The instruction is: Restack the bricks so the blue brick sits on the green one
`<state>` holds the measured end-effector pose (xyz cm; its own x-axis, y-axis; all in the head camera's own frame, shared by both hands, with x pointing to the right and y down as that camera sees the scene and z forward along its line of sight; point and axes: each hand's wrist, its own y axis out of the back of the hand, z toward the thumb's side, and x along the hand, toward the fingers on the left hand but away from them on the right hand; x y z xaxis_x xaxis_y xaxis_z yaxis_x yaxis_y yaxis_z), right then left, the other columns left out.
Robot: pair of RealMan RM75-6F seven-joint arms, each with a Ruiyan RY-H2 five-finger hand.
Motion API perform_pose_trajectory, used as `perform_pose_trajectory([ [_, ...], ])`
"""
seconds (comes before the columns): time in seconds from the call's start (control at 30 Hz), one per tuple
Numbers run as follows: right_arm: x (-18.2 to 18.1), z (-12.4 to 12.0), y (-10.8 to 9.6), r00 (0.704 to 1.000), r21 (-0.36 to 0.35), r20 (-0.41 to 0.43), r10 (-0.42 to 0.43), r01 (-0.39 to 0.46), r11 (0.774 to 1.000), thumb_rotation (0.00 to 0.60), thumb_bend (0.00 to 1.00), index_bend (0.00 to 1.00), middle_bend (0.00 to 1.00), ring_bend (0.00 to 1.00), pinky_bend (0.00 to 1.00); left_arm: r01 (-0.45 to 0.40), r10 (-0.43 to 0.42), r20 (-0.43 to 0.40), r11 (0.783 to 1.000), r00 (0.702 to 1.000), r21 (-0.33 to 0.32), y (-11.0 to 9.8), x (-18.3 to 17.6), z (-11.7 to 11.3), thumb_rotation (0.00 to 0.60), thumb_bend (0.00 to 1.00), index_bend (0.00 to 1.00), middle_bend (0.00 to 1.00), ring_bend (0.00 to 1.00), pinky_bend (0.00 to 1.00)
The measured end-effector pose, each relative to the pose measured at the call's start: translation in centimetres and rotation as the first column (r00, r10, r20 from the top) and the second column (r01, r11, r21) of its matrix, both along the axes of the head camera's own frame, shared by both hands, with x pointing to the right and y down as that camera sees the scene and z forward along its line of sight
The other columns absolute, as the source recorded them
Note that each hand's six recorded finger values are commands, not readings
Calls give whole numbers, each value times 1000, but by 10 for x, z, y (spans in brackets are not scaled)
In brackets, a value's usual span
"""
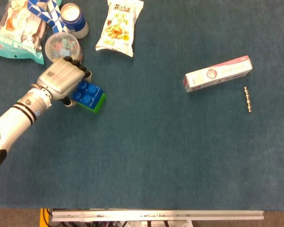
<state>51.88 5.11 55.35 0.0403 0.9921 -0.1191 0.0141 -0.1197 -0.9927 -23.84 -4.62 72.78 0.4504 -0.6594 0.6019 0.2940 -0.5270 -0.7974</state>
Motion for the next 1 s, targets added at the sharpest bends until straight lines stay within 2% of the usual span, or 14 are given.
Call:
perform_pose_trajectory([
  [1.0,3,-1,1,1000,3,0,7,-7,1000,600,306,371,355,264,310,-34,30,46,996,999,88,13,3,1,600,229,511,357,236,218],
])
